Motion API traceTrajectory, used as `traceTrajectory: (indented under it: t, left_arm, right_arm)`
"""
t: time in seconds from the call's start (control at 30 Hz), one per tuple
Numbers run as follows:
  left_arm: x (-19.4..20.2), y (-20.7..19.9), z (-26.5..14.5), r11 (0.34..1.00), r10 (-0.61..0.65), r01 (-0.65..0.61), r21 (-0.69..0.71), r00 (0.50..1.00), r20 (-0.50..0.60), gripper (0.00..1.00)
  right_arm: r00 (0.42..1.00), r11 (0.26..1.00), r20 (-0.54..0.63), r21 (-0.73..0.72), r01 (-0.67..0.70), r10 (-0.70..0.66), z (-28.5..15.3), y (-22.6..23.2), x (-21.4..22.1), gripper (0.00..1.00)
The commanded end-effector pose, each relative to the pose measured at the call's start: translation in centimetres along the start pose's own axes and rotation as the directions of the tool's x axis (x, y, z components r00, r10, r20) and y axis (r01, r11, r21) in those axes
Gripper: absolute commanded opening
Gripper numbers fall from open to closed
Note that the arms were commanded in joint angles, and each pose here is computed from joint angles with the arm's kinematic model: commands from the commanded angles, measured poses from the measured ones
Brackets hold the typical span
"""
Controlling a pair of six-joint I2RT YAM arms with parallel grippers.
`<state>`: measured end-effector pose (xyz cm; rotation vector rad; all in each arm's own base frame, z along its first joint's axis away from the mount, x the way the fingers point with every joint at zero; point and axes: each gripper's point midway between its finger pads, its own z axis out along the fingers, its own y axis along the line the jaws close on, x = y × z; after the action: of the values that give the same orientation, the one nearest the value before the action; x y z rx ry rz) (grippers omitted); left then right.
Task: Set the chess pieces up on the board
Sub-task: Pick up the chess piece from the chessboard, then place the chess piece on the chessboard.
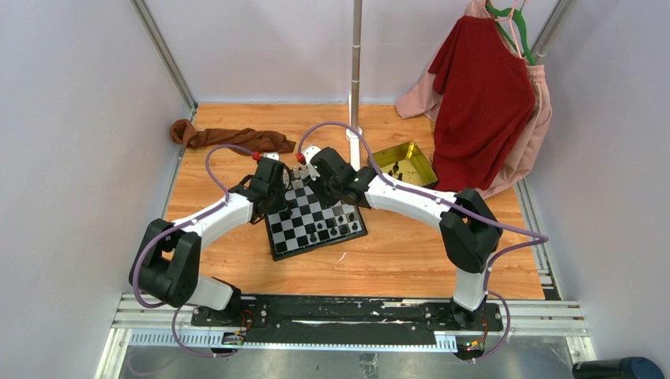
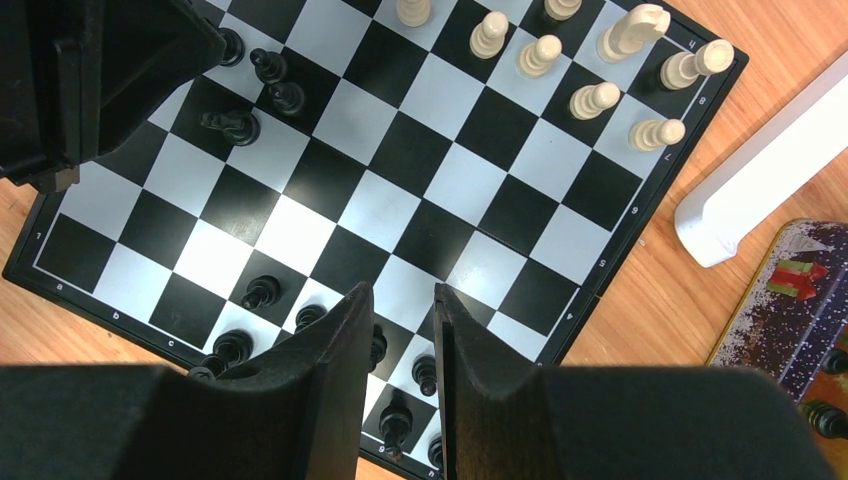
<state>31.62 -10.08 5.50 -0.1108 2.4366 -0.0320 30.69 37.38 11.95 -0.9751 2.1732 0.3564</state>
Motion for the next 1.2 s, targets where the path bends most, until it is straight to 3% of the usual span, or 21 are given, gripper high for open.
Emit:
traceTrajectory:
  t: [0.0,0.17,0.57,0.87,1.17]
  left_arm:
    - [-1.4,-0.7,0.1,1.000,0.005,-0.006,0.008,0.999,0.036,0.30]
    - [-1.4,-0.8,0.3,1.000,0.005,-0.005,0.009,0.999,0.033,0.28]
    - [-0.9,-0.5,-0.2,1.000,-0.006,0.006,0.010,1.000,0.031,0.00]
    - [-0.7,0.2,-2.4,0.999,-0.041,0.039,0.023,0.997,0.064,0.00]
    - [3.2,1.6,-5.6,0.990,-0.130,0.128,0.061,0.991,0.035,0.00]
  right_arm:
    - [1.000,1.000,-0.004,0.021,-0.015,0.015,0.2,-1.0,-0.1,0.33]
    - [1.000,1.000,-0.007,0.018,-0.012,0.012,0.2,-1.0,0.0,0.33]
    - [1.000,1.000,-0.007,0.022,-0.009,0.009,-0.1,-1.2,0.0,0.33]
    - [1.000,1.000,-0.006,0.027,-0.008,0.009,-0.4,-1.5,-0.1,0.33]
    - [1.000,1.000,-0.008,0.025,-0.011,0.011,-0.5,-1.6,0.1,0.33]
